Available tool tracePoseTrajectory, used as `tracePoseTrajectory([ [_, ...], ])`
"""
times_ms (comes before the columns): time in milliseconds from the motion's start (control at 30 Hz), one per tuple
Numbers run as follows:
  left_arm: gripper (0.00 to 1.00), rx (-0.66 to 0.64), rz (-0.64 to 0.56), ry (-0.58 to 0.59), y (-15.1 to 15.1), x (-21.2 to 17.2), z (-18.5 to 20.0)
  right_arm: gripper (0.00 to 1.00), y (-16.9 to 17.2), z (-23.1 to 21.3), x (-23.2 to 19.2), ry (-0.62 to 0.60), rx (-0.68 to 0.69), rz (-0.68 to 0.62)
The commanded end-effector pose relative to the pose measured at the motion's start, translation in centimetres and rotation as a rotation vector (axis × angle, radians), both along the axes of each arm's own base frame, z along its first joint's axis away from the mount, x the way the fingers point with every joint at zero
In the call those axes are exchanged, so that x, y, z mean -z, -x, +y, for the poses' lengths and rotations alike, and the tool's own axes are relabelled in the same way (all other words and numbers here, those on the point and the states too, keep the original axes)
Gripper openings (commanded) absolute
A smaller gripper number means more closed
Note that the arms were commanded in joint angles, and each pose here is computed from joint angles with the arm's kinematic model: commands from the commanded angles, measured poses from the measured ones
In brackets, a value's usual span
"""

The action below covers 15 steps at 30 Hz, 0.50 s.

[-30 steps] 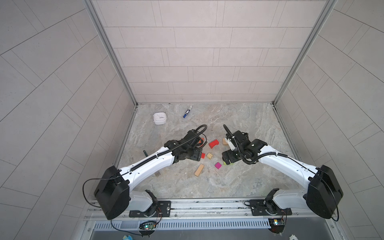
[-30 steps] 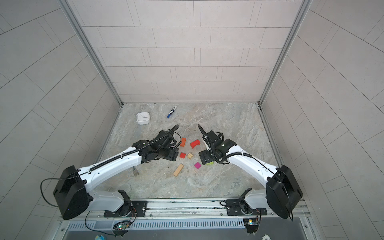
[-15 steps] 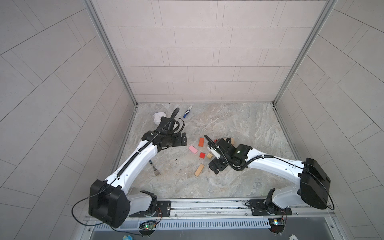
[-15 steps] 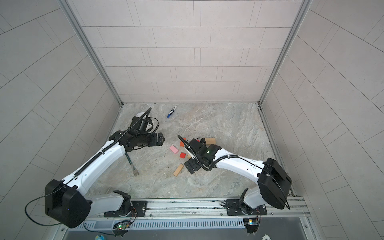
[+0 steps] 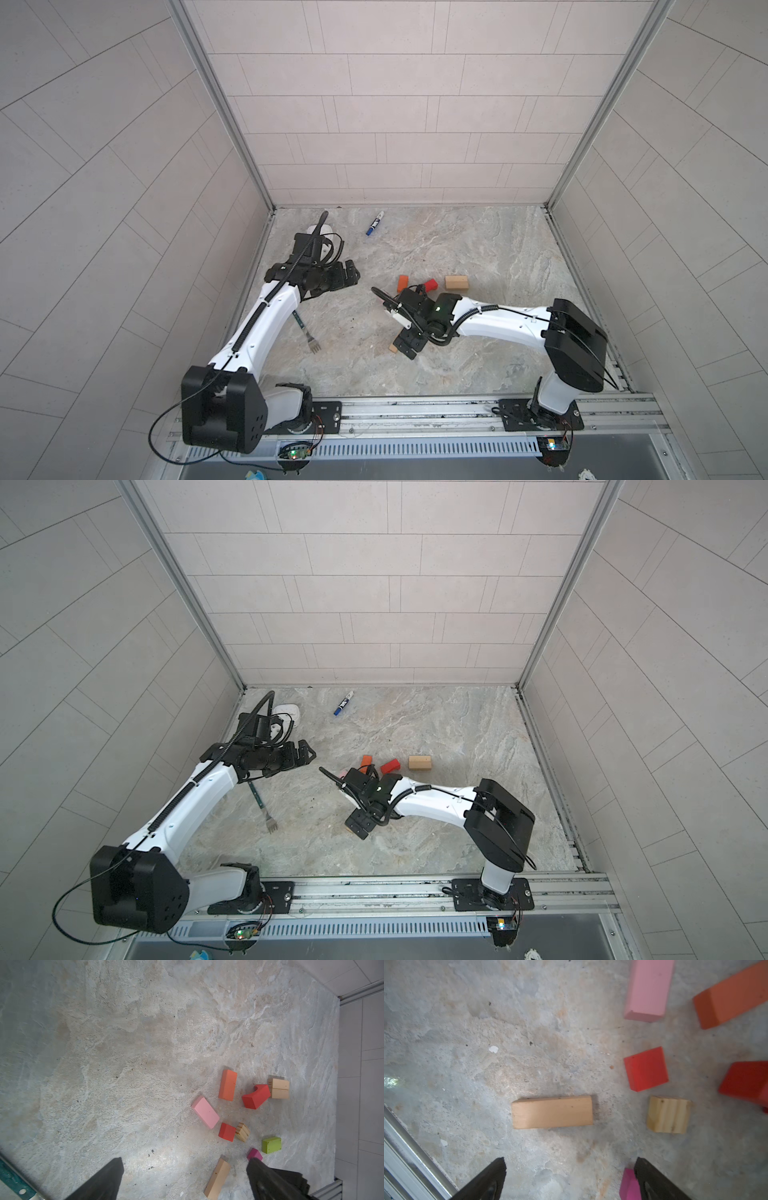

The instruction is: Build the wood block tower

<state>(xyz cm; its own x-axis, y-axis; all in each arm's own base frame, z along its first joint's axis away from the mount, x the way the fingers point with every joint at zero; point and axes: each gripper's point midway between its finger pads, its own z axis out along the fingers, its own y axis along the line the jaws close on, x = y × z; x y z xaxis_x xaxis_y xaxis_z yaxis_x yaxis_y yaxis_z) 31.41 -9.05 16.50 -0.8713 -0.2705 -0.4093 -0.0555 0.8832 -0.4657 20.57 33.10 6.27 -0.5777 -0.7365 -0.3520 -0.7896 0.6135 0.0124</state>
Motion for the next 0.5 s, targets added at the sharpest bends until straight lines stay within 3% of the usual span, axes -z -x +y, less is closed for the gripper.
tracePoseTrajectory([
  [0, 1.00, -0.004, -0.040, 0.037, -0.1, -1.1, 0.1, 0.97, 0.3, 1.2, 0.3, 0.017, -0.042, -0.004],
  [467, 1.00, -0.019, -0.095, 0.039, -0.1, -1.9, 0.4, 0.96, -0.4, 2.4, 2.6, 0.073, -0.050, -0.004],
])
